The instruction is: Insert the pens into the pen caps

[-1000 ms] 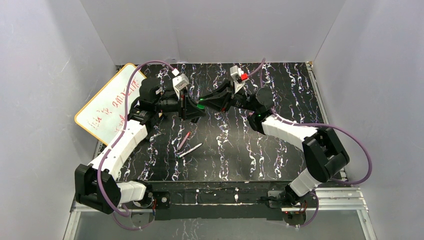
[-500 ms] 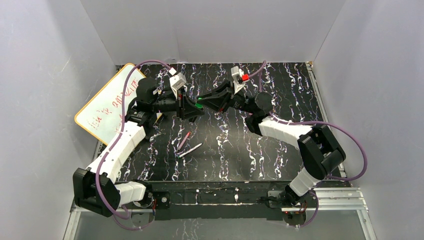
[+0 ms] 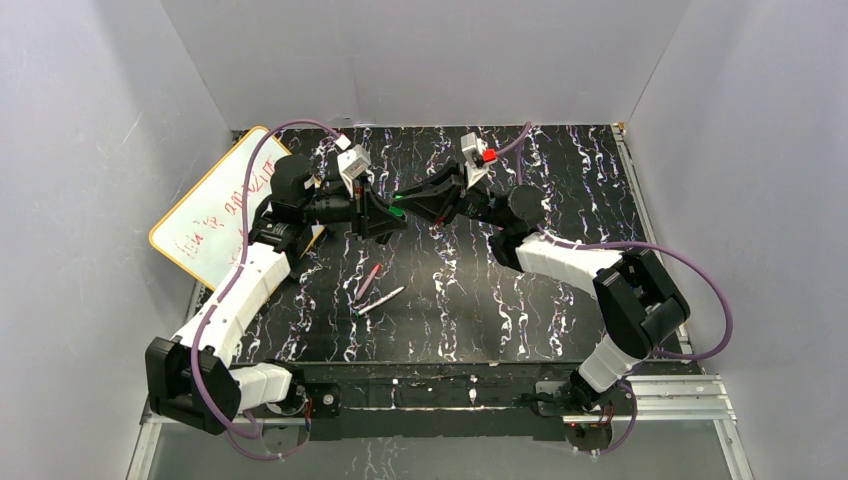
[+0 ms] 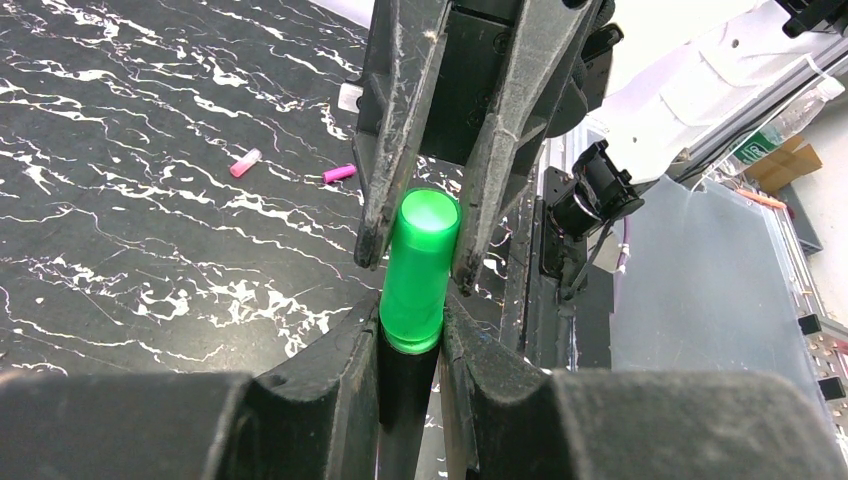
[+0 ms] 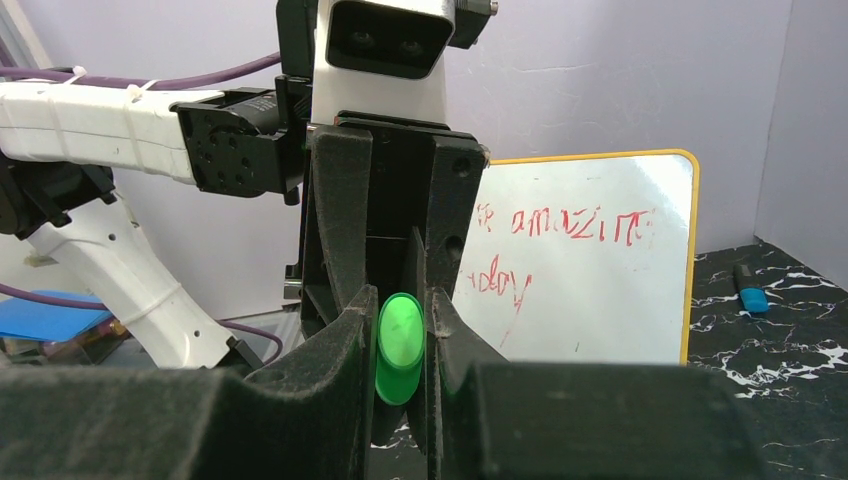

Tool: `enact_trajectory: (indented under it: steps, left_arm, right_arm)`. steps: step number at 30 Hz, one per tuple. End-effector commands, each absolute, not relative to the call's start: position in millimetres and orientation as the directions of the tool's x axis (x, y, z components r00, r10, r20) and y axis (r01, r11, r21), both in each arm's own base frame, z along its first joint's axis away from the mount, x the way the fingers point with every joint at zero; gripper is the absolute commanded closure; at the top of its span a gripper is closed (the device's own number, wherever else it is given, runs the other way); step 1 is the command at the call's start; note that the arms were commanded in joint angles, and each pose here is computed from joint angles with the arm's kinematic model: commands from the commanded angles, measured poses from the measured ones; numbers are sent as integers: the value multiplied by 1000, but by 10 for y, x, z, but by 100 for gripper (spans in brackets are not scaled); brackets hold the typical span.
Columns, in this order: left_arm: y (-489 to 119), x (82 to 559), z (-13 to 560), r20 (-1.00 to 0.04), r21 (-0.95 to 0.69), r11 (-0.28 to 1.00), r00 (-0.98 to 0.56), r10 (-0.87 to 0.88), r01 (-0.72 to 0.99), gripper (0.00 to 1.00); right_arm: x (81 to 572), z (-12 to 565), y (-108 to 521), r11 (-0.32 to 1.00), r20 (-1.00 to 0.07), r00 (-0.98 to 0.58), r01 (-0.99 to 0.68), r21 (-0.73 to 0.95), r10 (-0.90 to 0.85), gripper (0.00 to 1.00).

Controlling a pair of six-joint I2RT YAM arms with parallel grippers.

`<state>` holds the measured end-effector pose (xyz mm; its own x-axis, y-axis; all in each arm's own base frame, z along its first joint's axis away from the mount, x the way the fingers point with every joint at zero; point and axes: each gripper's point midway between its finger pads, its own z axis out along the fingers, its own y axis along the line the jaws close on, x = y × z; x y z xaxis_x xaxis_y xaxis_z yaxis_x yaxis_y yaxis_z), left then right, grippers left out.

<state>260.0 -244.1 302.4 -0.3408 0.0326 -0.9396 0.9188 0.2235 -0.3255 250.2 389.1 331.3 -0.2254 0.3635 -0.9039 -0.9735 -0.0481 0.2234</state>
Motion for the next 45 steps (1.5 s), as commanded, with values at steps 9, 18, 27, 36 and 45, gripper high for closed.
enact_trajectory:
  steps: [9, 18, 27, 36, 45]
  left_arm:
    - [-2293, 2624, 4392, -974, 146, 325, 193, -118, 934, 100]
    - [-2279, 2669, 3832, -996, 33, 342, 59, -67, 939, 100]
    - [-2301, 2788, 3327, -998, -55, 356, -47, -30, 933, 100]
    - [-2302, 3010, 3239, -998, -62, 407, -49, -43, 912, 100]
    - [-2417, 2947, 3568, -975, -124, 315, -56, -215, 941, 100]
  right_arm:
    - [1415, 1943, 4082, -285, -804, -545, -751, 595, -239, 74]
    - [1796, 2315, 4263, -228, -868, -492, -839, 493, -65, 53]
    - [2144, 2618, 3898, -162, -881, -454, -887, 433, 134, 37]
    - [2012, 2496, 3546, -143, -882, -443, -894, 424, 162, 37]
    - [1993, 2557, 3495, -156, -862, -433, -901, 405, 262, 37]
